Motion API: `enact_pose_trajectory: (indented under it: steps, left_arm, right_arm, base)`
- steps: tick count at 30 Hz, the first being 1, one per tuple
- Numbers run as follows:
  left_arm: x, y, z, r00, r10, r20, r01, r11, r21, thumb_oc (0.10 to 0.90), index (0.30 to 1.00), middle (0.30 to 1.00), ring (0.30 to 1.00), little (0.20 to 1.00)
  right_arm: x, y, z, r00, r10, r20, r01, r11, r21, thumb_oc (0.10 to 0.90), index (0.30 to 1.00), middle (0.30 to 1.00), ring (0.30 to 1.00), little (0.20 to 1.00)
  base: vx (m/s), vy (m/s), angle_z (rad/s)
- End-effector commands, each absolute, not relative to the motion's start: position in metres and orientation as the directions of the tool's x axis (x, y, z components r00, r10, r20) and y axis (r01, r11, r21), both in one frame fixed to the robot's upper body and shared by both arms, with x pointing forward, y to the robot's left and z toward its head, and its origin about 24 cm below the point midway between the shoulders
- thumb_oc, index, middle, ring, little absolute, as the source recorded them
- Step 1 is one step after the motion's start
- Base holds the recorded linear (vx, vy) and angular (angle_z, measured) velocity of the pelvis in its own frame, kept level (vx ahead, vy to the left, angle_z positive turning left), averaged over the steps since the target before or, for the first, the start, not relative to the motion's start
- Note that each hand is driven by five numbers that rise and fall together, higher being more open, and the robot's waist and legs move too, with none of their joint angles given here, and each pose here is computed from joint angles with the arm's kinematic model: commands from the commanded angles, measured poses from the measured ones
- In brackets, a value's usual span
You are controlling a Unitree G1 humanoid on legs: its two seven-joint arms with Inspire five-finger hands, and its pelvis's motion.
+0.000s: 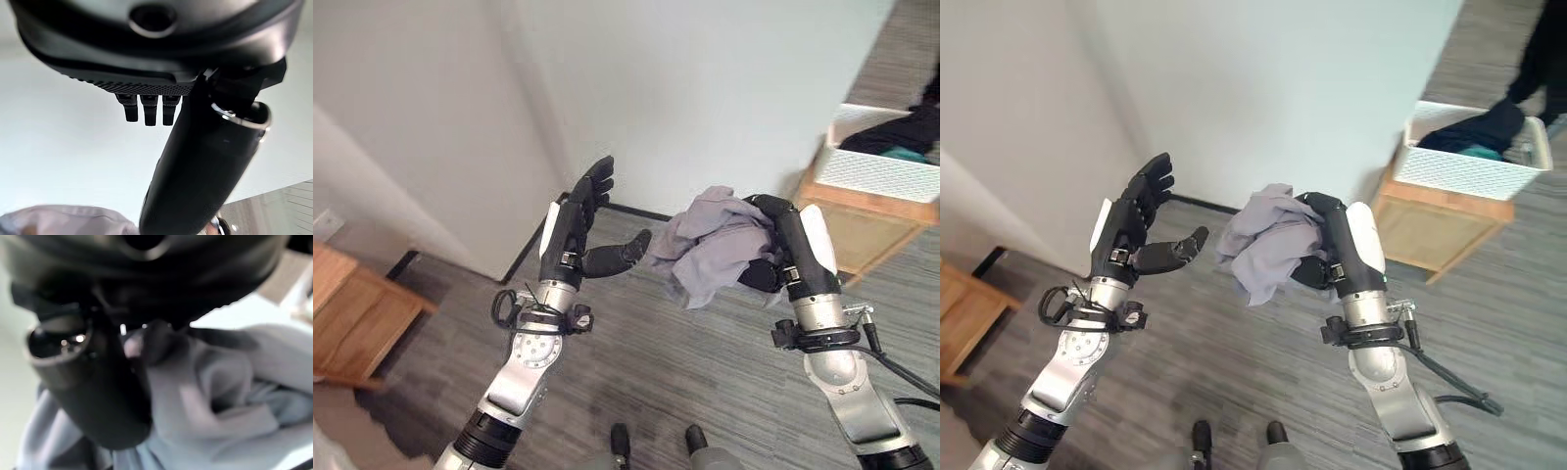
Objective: Pick up bed clothes into laundry basket.
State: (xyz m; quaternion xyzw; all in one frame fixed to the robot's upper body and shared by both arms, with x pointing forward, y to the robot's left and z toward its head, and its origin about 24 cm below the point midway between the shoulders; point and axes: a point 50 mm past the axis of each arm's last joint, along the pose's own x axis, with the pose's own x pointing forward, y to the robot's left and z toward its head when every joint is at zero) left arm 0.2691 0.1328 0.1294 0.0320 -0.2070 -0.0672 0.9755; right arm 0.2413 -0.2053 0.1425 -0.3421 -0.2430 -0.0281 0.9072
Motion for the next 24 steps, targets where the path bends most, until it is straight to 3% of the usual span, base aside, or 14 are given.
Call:
enact_pose_trajectory:
  steps: [1,5,13,24]
  left_arm:
    - [0.264,0.141,0.16,0.82,-0.096,0.565,0.082,0.995,0.049,0.8,0.9,0.9,0.9,0.9]
    - [0.272,0.133,0.149,0.849,-0.136,0.51,0.086,0.989,0.121,0.8,0.9,0.9,0.9,0.9]
    - [0.274,0.142,0.132,0.898,-0.128,0.421,0.085,0.989,0.119,0.8,0.9,0.9,0.9,0.9]
    - [0.262,0.171,0.113,0.943,-0.005,0.332,0.005,1.0,0.001,0.8,0.9,0.9,0.9,0.9]
  right_arm:
    - [0.224,-0.214,0.189,0.717,0.127,0.685,0.394,0.737,-0.549,0.4,0.3,0.3,0.3,0.3]
    - [0.227,-0.238,0.173,0.774,0.03,0.632,0.482,0.619,-0.62,0.4,0.3,0.3,0.3,0.3]
    - [0.235,-0.255,0.149,0.824,-0.119,0.555,0.521,0.546,-0.656,0.4,0.3,0.3,0.3,0.3]
    - [0.262,-0.223,0.163,0.833,0.028,0.553,0.414,0.633,-0.655,0.4,0.3,0.3,0.3,0.3]
  base:
    - [0.04,0.106,-0.09]
    - [-0.08,0.07,0.02]
    - [-0.11,-0.041,-0.39]
    - [0.17,-0.445,-1.11]
